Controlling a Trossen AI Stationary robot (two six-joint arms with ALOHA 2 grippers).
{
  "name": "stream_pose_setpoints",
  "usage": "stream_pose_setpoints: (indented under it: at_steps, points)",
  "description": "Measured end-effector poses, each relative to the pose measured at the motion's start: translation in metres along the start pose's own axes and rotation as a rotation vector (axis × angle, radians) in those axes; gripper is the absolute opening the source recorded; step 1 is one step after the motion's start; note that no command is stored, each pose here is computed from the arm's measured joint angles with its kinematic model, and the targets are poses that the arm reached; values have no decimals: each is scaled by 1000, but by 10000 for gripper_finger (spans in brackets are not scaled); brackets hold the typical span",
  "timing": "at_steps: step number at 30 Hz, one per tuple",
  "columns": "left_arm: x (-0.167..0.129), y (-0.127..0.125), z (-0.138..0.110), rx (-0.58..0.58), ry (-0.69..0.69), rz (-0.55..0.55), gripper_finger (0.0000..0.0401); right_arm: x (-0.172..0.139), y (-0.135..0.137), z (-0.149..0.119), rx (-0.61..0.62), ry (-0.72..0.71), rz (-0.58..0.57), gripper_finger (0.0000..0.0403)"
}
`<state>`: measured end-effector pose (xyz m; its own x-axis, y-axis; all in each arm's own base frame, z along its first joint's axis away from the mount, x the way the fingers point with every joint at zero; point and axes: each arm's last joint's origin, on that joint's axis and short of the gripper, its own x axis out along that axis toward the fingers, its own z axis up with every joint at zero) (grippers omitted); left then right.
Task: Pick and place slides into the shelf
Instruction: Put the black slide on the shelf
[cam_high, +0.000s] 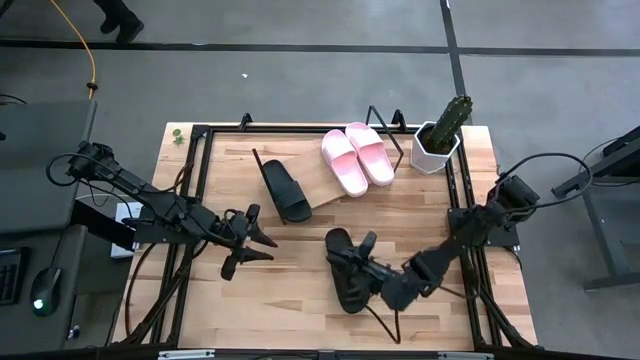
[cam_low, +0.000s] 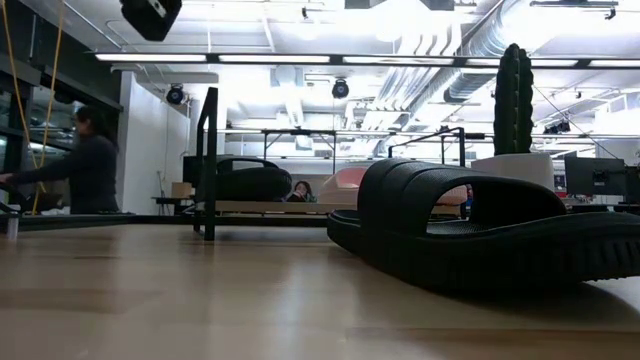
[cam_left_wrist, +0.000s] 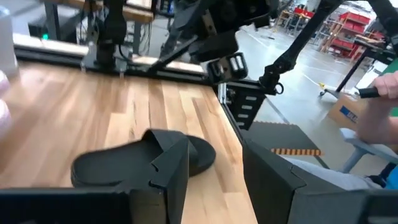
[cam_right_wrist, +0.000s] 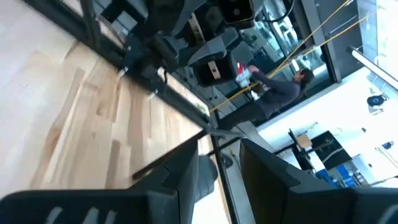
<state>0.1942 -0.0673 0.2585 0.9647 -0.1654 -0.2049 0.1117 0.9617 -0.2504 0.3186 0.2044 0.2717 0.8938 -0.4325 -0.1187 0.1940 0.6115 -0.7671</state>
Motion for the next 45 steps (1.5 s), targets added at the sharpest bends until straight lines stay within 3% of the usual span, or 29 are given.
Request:
stream_pose_setpoints:
  at_steps: [7,13,24,45]
  points:
    - [11,-2,-10,-51,83,-75,134,-16,23,18,2,18,-20,108]
    - [22,-2,-19,-65,128,-69,134,-22,42,32,-11,21,-38,108]
    - [31,-5,-20,-97,109,-143,134,-28,72,27,-77,72,-93,108]
    - [31,-7,-15,-92,63,-167,134,-52,91,8,73,95,-23,108]
